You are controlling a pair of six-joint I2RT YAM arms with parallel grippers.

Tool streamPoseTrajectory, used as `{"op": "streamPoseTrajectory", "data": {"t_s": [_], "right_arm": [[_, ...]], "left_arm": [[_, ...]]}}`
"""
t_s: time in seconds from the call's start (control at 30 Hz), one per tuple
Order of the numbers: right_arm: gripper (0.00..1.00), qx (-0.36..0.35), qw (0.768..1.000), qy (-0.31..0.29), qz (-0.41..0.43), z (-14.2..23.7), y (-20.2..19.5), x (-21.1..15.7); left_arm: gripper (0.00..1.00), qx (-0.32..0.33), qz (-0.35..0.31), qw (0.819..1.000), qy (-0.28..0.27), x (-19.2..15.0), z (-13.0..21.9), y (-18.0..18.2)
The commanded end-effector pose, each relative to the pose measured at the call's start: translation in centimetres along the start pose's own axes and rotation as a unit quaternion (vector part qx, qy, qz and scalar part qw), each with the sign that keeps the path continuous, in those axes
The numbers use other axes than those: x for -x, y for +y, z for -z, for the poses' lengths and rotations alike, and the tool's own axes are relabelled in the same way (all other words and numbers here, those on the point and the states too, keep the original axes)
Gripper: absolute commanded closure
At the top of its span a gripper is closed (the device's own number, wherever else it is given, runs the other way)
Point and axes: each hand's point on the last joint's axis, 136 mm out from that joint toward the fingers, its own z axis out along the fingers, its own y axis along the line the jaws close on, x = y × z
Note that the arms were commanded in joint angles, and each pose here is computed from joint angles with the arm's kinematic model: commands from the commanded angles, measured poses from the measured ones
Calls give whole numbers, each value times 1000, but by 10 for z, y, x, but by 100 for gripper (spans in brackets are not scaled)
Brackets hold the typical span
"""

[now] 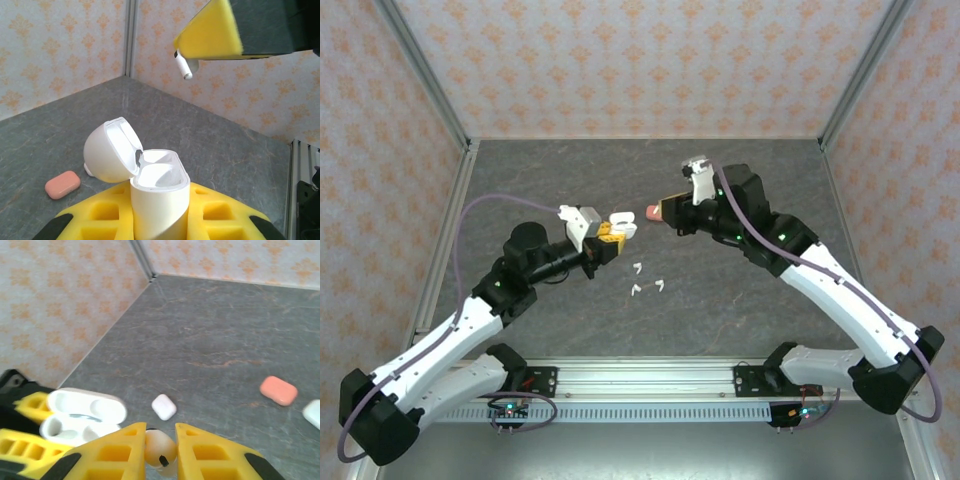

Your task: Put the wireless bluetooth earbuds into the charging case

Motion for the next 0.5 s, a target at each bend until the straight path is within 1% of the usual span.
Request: {"op": "streamPoseTrajectory", "data": {"t_s": [0.0,0.17,0.3,0.37,0.47], "right_arm": [[81,26,997,-59,33,13,25,30],[81,48,995,-74,49,11,43,35],[81,56,995,-68,52,7,49,33],[81,52,996,-56,52,-5,47,27],[81,51,996,-49,51,-11,47,25]], "left_arm": [[100,-24,-20,998,-52,38,2,-12],[100,-32,-19,998,-50,39,-2,-13],[100,-33,-17,998,-49,39,-4,-13],[100,-36,-17,998,-49,39,-4,-14],[100,-36,-15,998,-49,39,-5,-13]]}}
